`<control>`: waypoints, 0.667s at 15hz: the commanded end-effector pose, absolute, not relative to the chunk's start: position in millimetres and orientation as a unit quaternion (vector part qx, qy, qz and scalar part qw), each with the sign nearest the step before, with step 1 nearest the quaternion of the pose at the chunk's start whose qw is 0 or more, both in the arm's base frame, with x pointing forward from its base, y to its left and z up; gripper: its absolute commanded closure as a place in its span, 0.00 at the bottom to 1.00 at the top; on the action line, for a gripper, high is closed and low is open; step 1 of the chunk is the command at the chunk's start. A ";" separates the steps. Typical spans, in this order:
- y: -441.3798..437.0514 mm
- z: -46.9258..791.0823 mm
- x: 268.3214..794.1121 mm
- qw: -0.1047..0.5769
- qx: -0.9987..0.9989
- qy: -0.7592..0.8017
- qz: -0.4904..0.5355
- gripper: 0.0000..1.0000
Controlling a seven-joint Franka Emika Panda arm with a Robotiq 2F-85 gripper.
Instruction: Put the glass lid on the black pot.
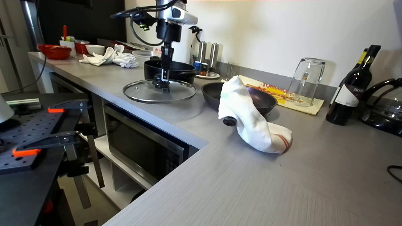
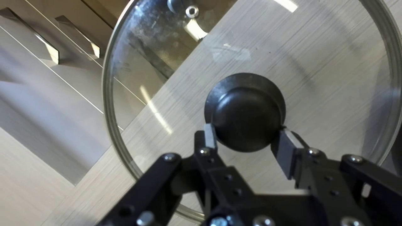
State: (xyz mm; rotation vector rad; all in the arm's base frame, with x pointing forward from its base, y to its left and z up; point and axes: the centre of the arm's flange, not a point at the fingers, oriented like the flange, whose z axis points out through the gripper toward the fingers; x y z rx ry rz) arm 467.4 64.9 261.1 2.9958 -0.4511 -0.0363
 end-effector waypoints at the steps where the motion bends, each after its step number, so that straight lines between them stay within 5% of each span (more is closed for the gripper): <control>1: 69.9 294.9 445.1 0.070 0.986 -0.151 0.006 0.77; 10: 95.4 337.7 415.8 0.100 0.986 -0.132 0.033 0.77</control>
